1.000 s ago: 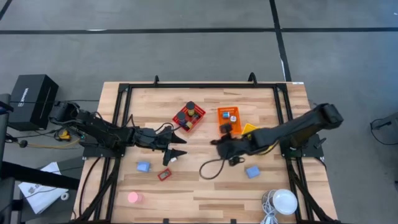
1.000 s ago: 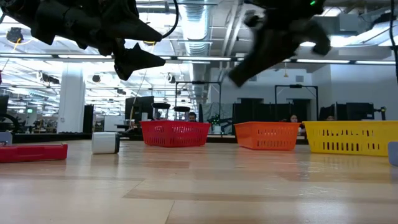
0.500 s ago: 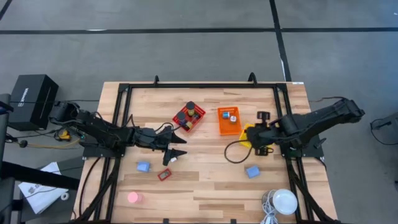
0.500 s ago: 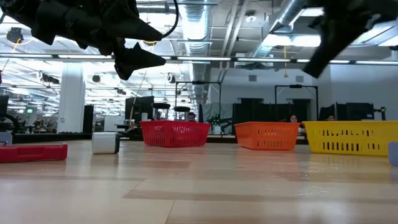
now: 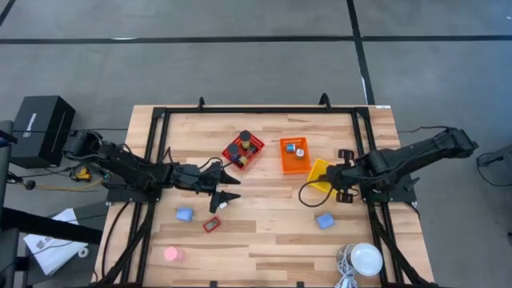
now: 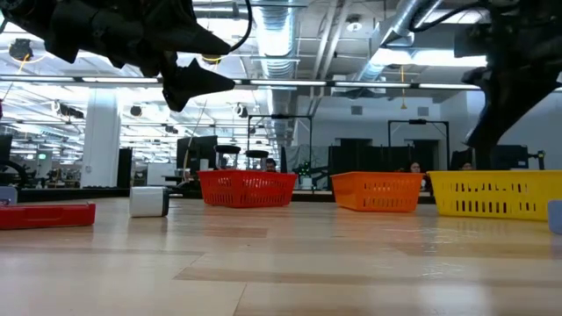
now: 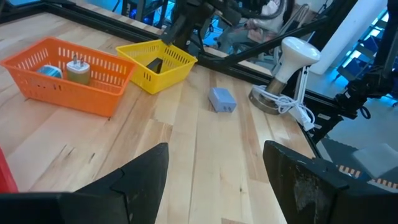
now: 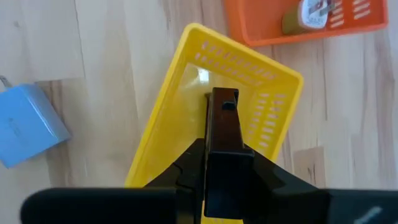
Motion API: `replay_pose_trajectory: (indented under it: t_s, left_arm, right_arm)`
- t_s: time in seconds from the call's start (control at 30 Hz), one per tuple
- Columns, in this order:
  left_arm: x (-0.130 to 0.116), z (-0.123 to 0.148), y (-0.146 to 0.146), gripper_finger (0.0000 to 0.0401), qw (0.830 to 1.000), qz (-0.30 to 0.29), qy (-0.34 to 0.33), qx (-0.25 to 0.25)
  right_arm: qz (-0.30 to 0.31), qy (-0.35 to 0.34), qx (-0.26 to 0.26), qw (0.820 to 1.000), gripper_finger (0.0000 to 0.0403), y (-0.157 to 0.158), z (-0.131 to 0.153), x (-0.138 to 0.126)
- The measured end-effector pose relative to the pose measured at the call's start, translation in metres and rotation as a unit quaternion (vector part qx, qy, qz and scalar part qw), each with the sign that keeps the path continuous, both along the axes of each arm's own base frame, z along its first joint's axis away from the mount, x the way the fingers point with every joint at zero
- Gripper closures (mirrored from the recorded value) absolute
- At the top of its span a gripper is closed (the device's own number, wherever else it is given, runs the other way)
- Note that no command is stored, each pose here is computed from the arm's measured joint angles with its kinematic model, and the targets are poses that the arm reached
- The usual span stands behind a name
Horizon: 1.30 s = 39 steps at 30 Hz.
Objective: Pick & Place Office items
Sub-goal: Put the black digital timer into the yellow bin, then adjust the red bin
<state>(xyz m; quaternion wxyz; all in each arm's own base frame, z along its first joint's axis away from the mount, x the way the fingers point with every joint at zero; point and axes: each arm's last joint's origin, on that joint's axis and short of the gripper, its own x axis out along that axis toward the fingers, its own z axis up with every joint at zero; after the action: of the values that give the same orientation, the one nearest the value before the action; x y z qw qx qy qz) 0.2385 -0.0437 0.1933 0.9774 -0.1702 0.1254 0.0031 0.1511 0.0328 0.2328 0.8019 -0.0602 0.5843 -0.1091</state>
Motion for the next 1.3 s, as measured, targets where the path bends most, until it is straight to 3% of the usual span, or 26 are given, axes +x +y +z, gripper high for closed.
replay_pose_trajectory:
  t_s: [0.37,0.67,1.03,1.3]
  left_arm:
    - [0.000,0.001,0.000,0.0142,1.000,0.003,-0.005,-0.004]
    - [0.000,0.002,0.000,0.0142,1.000,0.005,-0.008,-0.004]
    - [0.001,0.002,0.000,0.0142,1.000,0.005,-0.011,-0.005]
    - [0.001,0.002,0.000,0.0142,1.000,0.005,-0.012,-0.005]
  right_arm:
    - [-0.092,0.055,-0.015,0.994,0.0342,-0.015,-0.011,0.005]
    - [-0.099,0.113,0.002,0.989,0.0337,-0.016,-0.028,0.019]
    - [-0.085,0.164,0.003,0.983,0.0235,-0.014,-0.038,0.022]
    - [-0.083,0.141,0.022,0.986,0.0186,-0.013,-0.025,0.028]
